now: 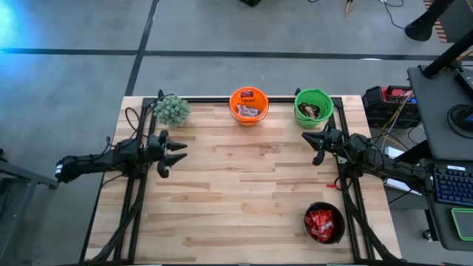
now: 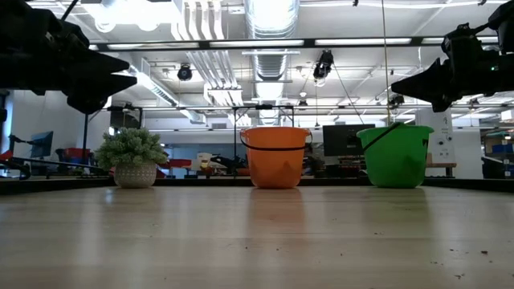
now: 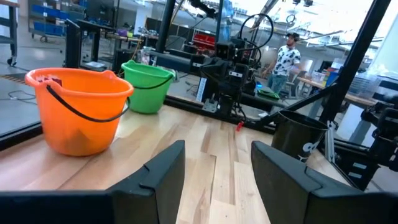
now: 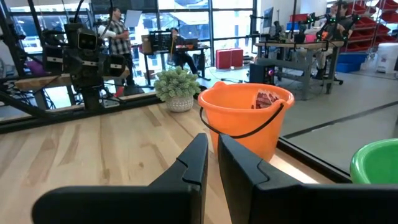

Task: Organize candy in baskets
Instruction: Return to Home Position

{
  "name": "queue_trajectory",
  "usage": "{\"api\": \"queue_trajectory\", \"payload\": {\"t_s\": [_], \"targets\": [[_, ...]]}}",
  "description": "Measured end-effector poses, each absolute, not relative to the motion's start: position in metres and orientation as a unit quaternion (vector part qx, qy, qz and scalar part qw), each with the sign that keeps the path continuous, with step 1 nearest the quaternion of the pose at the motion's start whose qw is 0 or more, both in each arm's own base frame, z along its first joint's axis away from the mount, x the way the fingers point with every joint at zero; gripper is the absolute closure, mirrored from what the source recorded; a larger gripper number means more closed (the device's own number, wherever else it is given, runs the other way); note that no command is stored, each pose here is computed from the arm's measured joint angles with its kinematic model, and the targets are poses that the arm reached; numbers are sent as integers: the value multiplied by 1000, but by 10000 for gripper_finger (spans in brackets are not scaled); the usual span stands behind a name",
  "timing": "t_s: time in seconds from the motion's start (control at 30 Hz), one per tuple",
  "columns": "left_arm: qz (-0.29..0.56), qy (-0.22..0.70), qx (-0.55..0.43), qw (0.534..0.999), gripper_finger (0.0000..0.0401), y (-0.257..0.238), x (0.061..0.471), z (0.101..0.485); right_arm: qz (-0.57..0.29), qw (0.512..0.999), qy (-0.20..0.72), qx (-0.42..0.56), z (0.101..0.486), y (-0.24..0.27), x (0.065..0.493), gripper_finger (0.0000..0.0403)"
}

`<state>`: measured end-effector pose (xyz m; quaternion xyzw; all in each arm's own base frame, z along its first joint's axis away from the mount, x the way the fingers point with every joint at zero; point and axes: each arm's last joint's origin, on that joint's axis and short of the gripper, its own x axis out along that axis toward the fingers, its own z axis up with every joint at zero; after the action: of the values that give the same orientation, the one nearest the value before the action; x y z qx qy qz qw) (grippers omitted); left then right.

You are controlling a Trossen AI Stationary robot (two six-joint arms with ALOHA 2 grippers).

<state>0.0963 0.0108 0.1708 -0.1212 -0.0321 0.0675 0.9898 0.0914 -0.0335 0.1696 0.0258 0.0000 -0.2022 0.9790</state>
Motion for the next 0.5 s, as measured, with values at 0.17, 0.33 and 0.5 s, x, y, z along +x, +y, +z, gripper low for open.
{"api": "queue_trajectory", "payload": {"t_s": [0.17, 0.33, 0.5], "targets": [[67, -32, -121, 990, 234, 11, 96, 171, -202, 979, -10, 25, 171, -33, 90, 374], [67, -32, -121, 990, 234, 11, 96, 171, -202, 979, -15, 24, 172, -33, 90, 374], [67, -32, -121, 990, 234, 11, 96, 171, -202, 979, -16, 24, 172, -33, 90, 374]]}}
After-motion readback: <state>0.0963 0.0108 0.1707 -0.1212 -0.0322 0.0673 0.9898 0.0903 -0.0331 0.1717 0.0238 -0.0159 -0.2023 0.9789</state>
